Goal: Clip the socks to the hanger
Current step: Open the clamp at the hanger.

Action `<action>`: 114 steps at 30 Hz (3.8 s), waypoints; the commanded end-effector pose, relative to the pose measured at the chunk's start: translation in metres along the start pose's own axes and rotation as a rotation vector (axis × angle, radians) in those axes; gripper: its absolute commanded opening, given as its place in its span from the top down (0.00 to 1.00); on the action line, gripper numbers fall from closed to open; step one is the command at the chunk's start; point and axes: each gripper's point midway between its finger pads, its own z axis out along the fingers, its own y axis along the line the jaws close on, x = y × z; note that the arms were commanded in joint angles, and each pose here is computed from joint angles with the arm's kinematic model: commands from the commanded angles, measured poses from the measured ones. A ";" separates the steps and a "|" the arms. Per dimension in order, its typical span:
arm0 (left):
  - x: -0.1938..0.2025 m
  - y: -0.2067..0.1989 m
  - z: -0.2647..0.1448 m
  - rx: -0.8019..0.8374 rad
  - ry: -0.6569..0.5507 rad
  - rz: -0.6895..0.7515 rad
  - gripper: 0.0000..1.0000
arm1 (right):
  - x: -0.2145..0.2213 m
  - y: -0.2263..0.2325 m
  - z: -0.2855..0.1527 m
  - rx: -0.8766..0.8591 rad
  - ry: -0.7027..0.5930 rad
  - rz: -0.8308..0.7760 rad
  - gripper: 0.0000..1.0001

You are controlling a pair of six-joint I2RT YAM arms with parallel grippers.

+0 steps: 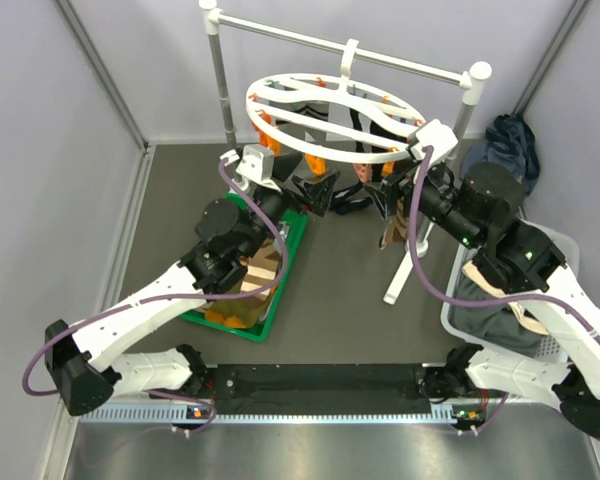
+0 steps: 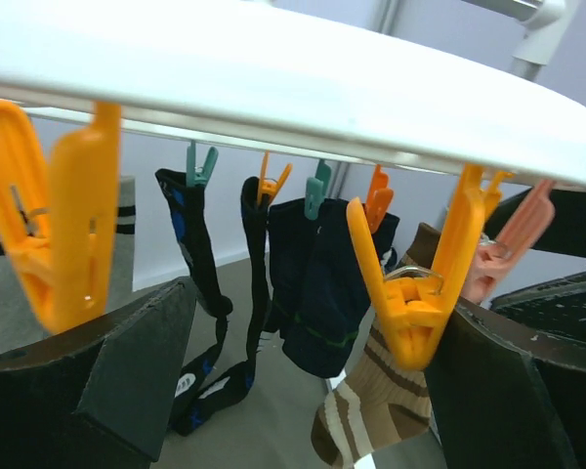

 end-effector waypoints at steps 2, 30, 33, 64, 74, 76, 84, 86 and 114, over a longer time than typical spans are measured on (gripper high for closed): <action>-0.026 0.015 0.009 -0.080 -0.049 0.016 0.06 | -0.030 0.000 -0.010 -0.053 -0.127 0.019 0.33; -0.025 0.020 0.012 -0.063 0.007 -0.008 0.07 | -0.040 0.003 -0.008 -0.185 -0.216 0.040 0.39; -0.023 0.019 0.012 -0.057 0.014 -0.008 0.07 | -0.044 0.002 -0.005 -0.177 -0.235 0.067 0.39; 0.048 -0.003 -0.010 0.136 0.164 0.012 0.04 | -0.020 0.002 0.001 -0.132 -0.204 0.317 0.97; 0.094 0.025 -0.038 0.040 0.245 0.050 0.04 | -0.003 0.009 -0.004 -0.130 -0.108 0.435 1.00; 0.102 0.044 -0.046 -0.057 0.280 0.072 0.04 | -0.002 0.008 -0.005 -0.126 -0.102 0.436 1.00; 0.147 0.121 -0.103 -0.509 0.517 0.080 0.08 | 0.007 0.000 -0.007 -0.072 -0.086 0.418 1.00; 0.160 0.135 -0.122 -0.608 0.603 0.075 0.09 | 0.008 0.000 -0.007 -0.069 -0.084 0.417 1.00; 0.282 0.327 -0.113 -1.071 1.047 -0.092 0.64 | 0.024 -0.006 0.000 -0.038 -0.041 0.359 1.00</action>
